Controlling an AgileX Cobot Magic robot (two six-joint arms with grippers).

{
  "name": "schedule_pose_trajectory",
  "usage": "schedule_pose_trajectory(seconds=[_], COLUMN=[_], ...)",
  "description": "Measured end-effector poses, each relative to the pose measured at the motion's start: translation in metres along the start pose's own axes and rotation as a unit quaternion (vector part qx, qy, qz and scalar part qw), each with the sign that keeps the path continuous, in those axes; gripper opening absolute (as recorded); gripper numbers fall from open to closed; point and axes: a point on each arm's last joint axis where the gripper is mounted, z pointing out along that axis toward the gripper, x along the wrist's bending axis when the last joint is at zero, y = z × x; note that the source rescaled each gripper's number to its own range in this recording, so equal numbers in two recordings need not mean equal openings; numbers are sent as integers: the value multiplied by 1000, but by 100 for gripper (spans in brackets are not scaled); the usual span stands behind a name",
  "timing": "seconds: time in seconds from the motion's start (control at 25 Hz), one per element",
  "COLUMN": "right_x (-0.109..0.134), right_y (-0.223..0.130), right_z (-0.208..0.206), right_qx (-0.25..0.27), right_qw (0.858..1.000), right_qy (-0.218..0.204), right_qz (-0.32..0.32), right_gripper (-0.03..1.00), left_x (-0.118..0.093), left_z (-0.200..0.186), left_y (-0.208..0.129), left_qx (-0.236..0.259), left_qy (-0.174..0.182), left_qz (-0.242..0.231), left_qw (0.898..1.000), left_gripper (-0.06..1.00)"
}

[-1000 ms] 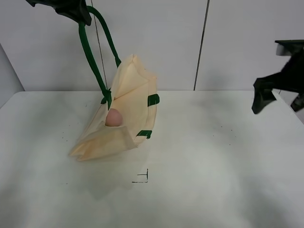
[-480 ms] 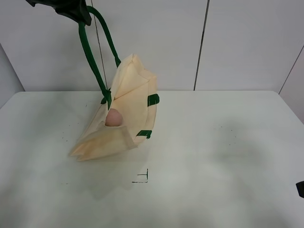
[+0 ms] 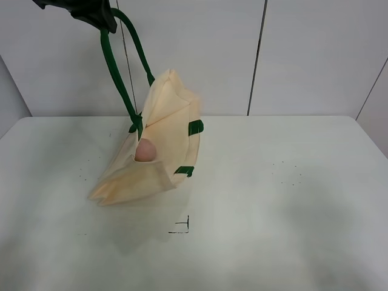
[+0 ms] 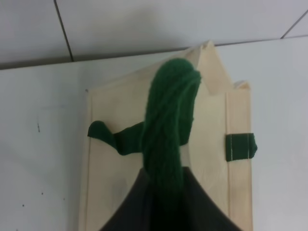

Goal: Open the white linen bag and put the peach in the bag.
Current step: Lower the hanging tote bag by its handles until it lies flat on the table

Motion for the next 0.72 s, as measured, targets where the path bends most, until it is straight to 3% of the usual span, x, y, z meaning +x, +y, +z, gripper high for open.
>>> schedule_pose_trajectory(seconds=[0.24,0.48,0.6,0.68,0.72], right_x=[0,0,0,0,0], right_y=[0,0,0,0,0], right_z=[0,0,0,0,0], right_qx=[0,1,1,1,1], right_qw=[1000,1000,1000,1000,1000], right_qy=[1,1,1,1,1], right_qz=[-1,-1,-1,-1,-1], right_gripper=[100,100,100,100,100], left_x=[-1,-8,-8,-7,-6], left_z=[33,113,156,182,189], left_y=[-15,-39,-52,-62,-66], left_qx=[45,117,153,177,183], left_qy=[-10,-52,-56,-53,-52], left_qz=[-6,-37,-38,-34,-33], left_qw=[999,991,986,982,981], left_gripper=[0,0,0,6,14])
